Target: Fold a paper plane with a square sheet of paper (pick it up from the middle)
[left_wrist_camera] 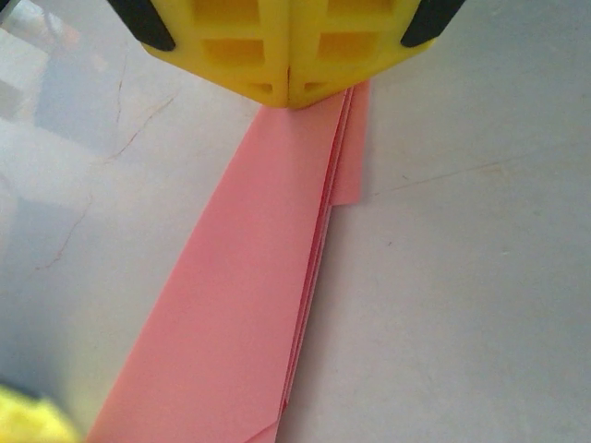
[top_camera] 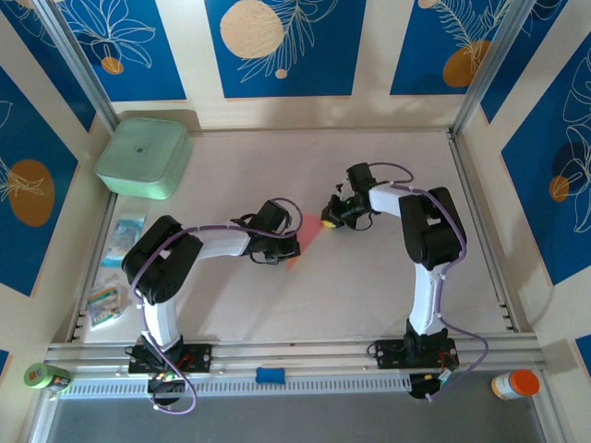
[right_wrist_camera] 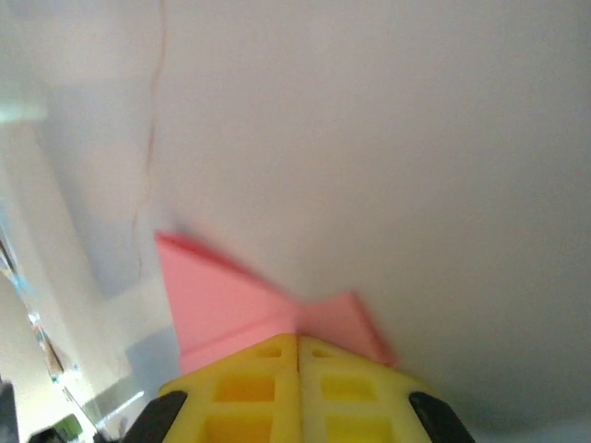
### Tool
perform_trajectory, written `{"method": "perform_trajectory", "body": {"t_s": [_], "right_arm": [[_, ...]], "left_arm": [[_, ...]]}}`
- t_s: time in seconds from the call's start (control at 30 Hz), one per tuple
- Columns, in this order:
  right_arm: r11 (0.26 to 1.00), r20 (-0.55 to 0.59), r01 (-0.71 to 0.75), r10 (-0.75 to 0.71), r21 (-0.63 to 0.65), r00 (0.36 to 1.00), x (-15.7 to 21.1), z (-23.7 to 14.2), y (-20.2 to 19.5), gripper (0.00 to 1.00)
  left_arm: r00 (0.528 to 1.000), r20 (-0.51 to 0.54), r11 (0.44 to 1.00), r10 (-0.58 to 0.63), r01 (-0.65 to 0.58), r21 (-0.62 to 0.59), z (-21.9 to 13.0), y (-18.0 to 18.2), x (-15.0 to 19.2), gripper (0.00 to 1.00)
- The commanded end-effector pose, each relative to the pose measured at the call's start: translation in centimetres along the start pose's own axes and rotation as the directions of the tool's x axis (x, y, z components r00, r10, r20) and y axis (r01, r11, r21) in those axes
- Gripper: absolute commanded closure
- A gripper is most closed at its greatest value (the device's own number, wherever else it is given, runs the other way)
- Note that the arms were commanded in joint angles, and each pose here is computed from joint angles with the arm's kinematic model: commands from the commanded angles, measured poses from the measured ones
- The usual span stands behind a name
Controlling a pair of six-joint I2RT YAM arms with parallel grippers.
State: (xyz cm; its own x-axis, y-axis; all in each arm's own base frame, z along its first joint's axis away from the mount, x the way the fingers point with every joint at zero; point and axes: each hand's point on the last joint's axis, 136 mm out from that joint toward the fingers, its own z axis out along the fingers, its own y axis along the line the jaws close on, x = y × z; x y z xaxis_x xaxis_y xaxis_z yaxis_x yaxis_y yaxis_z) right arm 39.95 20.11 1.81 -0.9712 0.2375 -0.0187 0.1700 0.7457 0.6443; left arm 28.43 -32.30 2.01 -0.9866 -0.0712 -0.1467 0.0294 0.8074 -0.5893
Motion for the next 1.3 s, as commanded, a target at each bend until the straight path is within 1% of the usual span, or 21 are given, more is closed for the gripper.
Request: {"method": "perform_trajectory", "body": {"t_s": [0.0, 0.1, 0.2, 0.27, 0.33, 0.47, 0.57, 0.67, 0.73, 0.83, 0.9, 1.0, 1.13, 1.27], "right_arm": [[0.992, 0.087, -0.038, 0.027, 0.119, 0.996, -2.8, -1.8, -3.8, 1.0], [0.994, 0.113, 0.016, -0.028, 0.11, 0.993, -2.7, -3.5, -2.0, 1.0], [0.99, 0.106, 0.107, -0.117, 0.097, 0.987, -0.7, -4.2, 0.7, 1.0], [0.986, 0.074, 0.141, -0.147, 0.084, 0.986, 1.4, -3.6, 1.9, 1.0], [0.986, 0.028, 0.151, -0.154, 0.075, 0.988, 3.7, -2.5, 2.7, 1.0], [0.986, -0.061, 0.161, -0.158, 0.043, 0.985, 7.2, 0.0, 3.8, 1.0], [0.985, -0.108, 0.165, -0.159, 0.048, 0.981, 8.5, 1.7, 3.8, 1.0], [0.986, -0.129, 0.152, -0.144, 0.061, 0.981, 8.9, 2.6, 3.2, 1.0], [0.987, -0.138, 0.146, -0.135, 0.072, 0.981, 8.9, 2.9, 2.6, 1.0], [0.986, -0.158, 0.14, -0.124, 0.092, 0.98, 9.2, 3.3, 1.6, 1.0], [0.986, -0.171, 0.13, -0.11, 0.107, 0.979, 9.4, 3.5, 0.9, 1.0], [0.986, -0.183, 0.116, -0.093, 0.119, 0.979, 9.8, 3.7, 0.3, 1.0], [0.986, -0.186, 0.108, -0.084, 0.127, 0.979, 9.9, 3.8, -0.1, 1.0], [0.985, -0.189, 0.103, -0.076, 0.136, 0.979, 10.0, 3.9, -0.5, 1.0]], "left_arm": [[0.987, -0.144, 0.985, -0.075, 0.051, -0.166, 0.6, 5.0, 4.3, 1.0], [0.987, -0.142, 0.987, -0.07, 0.048, -0.155, 0.7, 4.5, 3.9, 1.0], [0.989, -0.136, 0.989, -0.061, 0.042, -0.142, 0.6, 3.9, 3.5, 1.0], [0.99, -0.131, 0.99, -0.056, 0.038, -0.139, 0.5, 3.7, 3.2, 1.0], [0.991, -0.125, 0.99, -0.052, 0.035, -0.136, 0.3, 3.4, 3.0, 1.0], [0.992, -0.119, 0.991, -0.044, 0.029, -0.129, 0.1, 3.0, 2.7, 1.0], [0.993, -0.12, 0.995, -0.007, -0.005, -0.102, -0.2, 1.9, 2.2, 1.0], [0.994, -0.1, 0.996, 0.031, -0.04, -0.085, -0.8, 1.0, 1.6, 0.99], [0.995, -0.074, 0.997, 0.066, -0.068, -0.025, -1.1, -0.4, 1.0, 0.97], [0.991, -0.041, 0.987, 0.129, -0.124, 0.105, -1.4, -3.2, 0.3, 0.93], [0.988, -0.015, 0.978, 0.157, -0.153, 0.139, -1.5, -4.1, -0.3, 0.92], [0.984, 0.0, 0.975, 0.177, -0.176, 0.134, -1.3, -4.3, -0.8, 0.91], [0.986, -0.023, 0.983, 0.166, -0.163, 0.084, -0.2, -3.0, -0.7, 0.92], [0.989, -0.067, 0.99, 0.135, -0.131, 0.051, 0.7, -1.4, 0.3, 0.93]]}}
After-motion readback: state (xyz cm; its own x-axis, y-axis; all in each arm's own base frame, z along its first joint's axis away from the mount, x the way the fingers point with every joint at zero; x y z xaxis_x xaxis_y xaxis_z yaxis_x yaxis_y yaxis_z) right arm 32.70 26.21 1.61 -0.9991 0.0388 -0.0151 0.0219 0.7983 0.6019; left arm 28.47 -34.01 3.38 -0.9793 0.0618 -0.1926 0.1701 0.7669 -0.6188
